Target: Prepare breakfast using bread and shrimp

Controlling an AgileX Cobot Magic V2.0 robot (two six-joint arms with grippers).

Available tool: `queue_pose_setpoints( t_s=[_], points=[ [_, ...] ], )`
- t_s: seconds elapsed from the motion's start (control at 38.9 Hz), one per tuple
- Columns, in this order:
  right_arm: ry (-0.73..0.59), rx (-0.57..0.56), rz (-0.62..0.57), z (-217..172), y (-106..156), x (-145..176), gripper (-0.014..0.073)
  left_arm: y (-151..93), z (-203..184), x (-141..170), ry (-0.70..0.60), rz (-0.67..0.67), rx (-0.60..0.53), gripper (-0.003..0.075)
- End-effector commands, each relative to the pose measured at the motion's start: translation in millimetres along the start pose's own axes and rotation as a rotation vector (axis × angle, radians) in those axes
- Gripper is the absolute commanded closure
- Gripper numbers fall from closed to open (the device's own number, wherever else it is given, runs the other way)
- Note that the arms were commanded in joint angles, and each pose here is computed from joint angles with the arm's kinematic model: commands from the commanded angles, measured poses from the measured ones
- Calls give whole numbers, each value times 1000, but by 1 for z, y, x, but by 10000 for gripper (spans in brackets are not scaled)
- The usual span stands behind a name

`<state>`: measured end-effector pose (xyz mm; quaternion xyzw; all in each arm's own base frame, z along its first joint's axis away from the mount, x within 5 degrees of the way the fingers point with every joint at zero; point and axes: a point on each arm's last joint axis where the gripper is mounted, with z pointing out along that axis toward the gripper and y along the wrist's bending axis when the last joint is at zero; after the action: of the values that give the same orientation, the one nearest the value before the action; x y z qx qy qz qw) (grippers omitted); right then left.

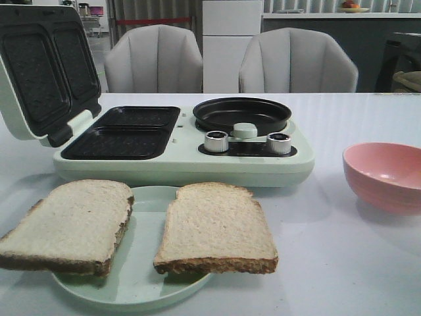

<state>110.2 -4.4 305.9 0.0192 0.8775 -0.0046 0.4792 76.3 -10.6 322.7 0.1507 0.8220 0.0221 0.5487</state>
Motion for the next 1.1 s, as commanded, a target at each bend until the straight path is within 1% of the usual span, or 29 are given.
queue_pose_setpoints(
  t_s=[0.0, 0.08, 0.18, 0.33, 0.44, 0.51, 0.62, 0.72, 0.77, 0.95, 1.08],
  points=[
    [-95, 13, -12, -4, -1, -16, 163, -7, 7, -16, -74, 190, 89, 192],
    [-95, 13, -12, -4, -1, -16, 163, -16, 14, -15, -63, 316, 156, 192],
    [-95, 13, -12, -4, -1, -16, 163, -26, 27, -9, -31, 491, 211, 192],
    [-95, 13, -12, -4, -1, -16, 163, -44, 46, 11, 19, 732, 280, 192],
    [-95, 13, -12, -4, -1, -16, 163, -56, 53, 27, 22, 878, 334, 191],
    [-95, 13, -12, -4, -1, -16, 163, -63, 56, 38, 11, 964, 360, 191],
    [-95, 13, -12, -4, -1, -16, 163, -69, 60, 49, -7, 1032, 370, 191],
    [-95, 13, -12, -4, -1, -16, 163, -73, 61, 53, -22, 1071, 376, 191],
    [-95, 13, -12, -4, -1, -16, 163, -76, 62, 53, -19, 1070, 385, 191],
    [-95, 13, -12, -4, -1, -16, 163, -87, 71, 58, 24, 1128, 430, 191],
    [-95, 13, -12, -4, -1, -16, 163, -96, 77, 60, 24, 1170, 458, 192]
  ],
)
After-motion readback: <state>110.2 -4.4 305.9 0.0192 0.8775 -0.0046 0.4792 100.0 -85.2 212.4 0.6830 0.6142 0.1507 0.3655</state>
